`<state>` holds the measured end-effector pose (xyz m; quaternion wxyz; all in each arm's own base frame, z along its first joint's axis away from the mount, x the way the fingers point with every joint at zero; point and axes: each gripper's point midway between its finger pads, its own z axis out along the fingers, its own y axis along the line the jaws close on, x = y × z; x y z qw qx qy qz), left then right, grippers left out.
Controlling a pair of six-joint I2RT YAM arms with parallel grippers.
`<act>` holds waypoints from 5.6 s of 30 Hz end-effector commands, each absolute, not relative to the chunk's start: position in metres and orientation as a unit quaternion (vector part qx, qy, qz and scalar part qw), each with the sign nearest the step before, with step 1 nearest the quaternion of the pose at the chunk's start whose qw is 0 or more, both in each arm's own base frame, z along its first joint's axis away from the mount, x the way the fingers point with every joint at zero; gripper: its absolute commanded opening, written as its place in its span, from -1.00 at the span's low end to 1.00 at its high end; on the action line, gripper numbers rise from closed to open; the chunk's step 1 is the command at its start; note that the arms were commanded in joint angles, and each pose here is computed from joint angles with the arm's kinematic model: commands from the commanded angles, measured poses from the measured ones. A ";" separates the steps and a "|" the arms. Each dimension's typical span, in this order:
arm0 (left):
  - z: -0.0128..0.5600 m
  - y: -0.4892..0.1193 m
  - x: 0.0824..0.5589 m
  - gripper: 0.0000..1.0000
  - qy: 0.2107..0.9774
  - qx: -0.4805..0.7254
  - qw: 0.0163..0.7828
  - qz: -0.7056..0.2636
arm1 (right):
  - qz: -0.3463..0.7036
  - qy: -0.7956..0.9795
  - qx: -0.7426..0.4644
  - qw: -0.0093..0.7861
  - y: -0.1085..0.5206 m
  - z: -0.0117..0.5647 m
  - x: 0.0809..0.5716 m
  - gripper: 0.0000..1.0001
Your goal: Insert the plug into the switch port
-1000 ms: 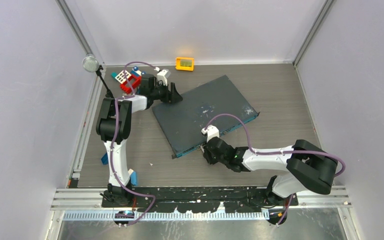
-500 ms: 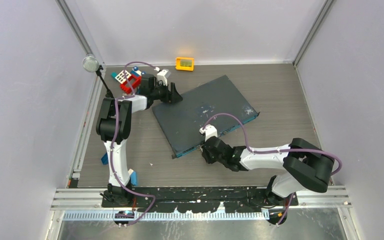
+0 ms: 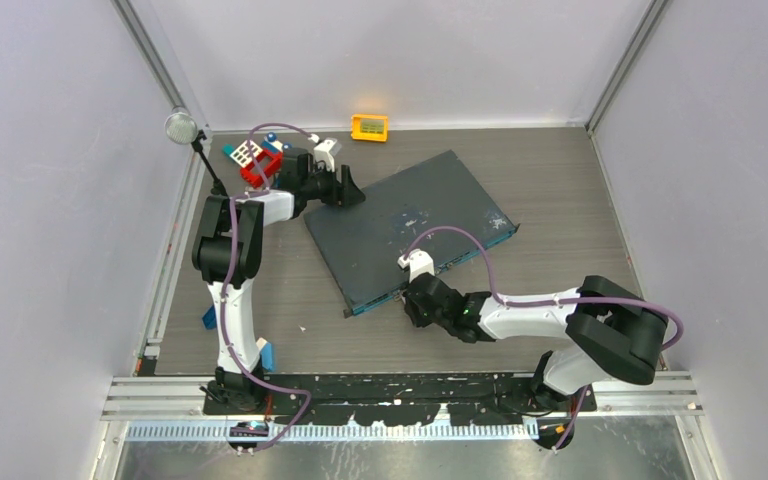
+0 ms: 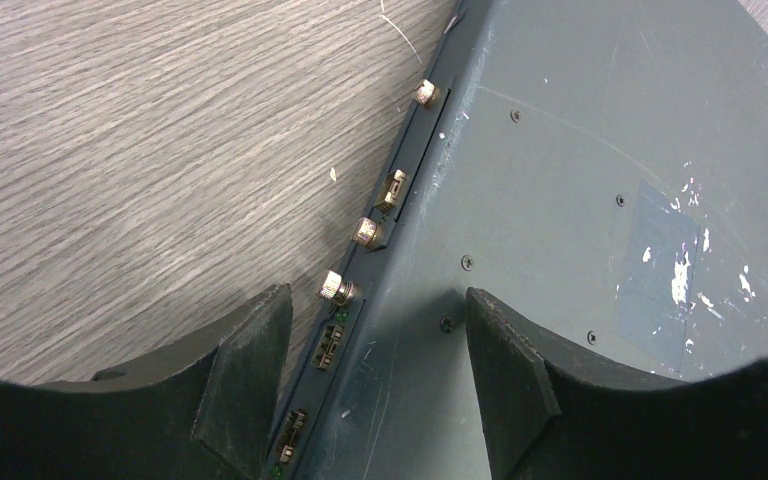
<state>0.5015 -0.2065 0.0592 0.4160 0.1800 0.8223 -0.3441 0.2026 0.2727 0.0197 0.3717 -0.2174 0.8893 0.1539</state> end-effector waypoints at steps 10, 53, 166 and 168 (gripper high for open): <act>0.064 -0.209 0.504 0.30 0.815 0.199 0.424 -0.340 | 0.167 0.870 -0.184 0.426 0.284 0.053 0.224 -0.99; 0.065 -0.209 0.504 0.30 0.815 0.200 0.424 -0.341 | 0.194 0.882 -0.160 0.398 0.253 0.054 0.192 -0.70; 0.065 -0.209 0.504 0.30 0.815 0.200 0.424 -0.340 | 0.229 0.805 -0.025 0.547 0.311 0.122 0.282 -0.99; 0.064 -0.209 0.504 0.30 0.815 0.200 0.424 -0.341 | 0.230 0.803 -0.028 0.549 0.313 0.126 0.284 -0.99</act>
